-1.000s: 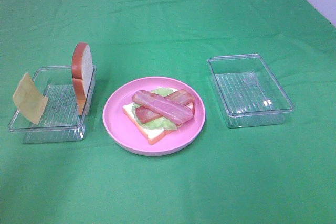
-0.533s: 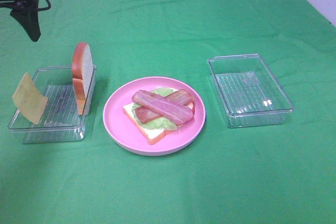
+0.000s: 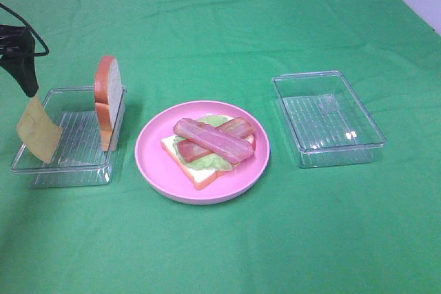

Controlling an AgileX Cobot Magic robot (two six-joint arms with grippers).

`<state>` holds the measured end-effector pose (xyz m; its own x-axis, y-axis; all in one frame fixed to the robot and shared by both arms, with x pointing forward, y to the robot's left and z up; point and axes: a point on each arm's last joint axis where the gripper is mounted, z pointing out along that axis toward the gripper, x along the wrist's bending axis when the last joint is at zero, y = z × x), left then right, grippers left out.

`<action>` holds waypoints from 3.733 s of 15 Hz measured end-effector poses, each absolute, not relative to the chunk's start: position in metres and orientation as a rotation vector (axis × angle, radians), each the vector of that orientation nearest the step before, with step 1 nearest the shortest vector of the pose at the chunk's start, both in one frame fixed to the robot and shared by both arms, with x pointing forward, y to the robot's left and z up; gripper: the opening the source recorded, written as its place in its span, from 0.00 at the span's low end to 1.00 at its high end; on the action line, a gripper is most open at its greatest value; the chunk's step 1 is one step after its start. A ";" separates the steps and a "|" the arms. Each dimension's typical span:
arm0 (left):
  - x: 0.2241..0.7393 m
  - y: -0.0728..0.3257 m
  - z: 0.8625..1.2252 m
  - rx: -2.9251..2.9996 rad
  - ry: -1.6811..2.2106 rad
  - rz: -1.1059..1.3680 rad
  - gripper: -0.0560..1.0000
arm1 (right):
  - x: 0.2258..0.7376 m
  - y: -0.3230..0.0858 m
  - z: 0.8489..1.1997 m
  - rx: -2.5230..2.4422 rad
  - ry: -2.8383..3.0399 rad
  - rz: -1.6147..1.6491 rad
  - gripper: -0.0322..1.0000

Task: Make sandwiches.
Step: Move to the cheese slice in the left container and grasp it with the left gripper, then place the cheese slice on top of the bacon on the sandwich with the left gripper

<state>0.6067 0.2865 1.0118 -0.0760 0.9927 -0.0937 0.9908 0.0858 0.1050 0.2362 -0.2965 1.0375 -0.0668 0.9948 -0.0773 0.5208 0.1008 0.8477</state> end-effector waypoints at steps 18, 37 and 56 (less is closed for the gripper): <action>0.633 0.286 0.944 2.016 2.230 0.008 0.77 | 0.236 -0.296 1.037 1.506 1.682 0.855 0.95; 0.641 0.280 1.046 1.764 2.080 0.196 0.05 | 0.236 -0.296 1.037 1.507 1.683 0.854 0.95; 0.616 0.034 0.976 2.073 1.442 -0.575 0.05 | 0.236 -0.296 1.037 1.507 1.683 0.854 0.95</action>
<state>0.6157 0.0344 0.9757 0.3343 0.7089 -0.6210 0.9417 -0.2772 0.1905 0.2360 -0.2964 1.0371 -0.0673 0.9948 -0.0770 0.5250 0.1009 0.8451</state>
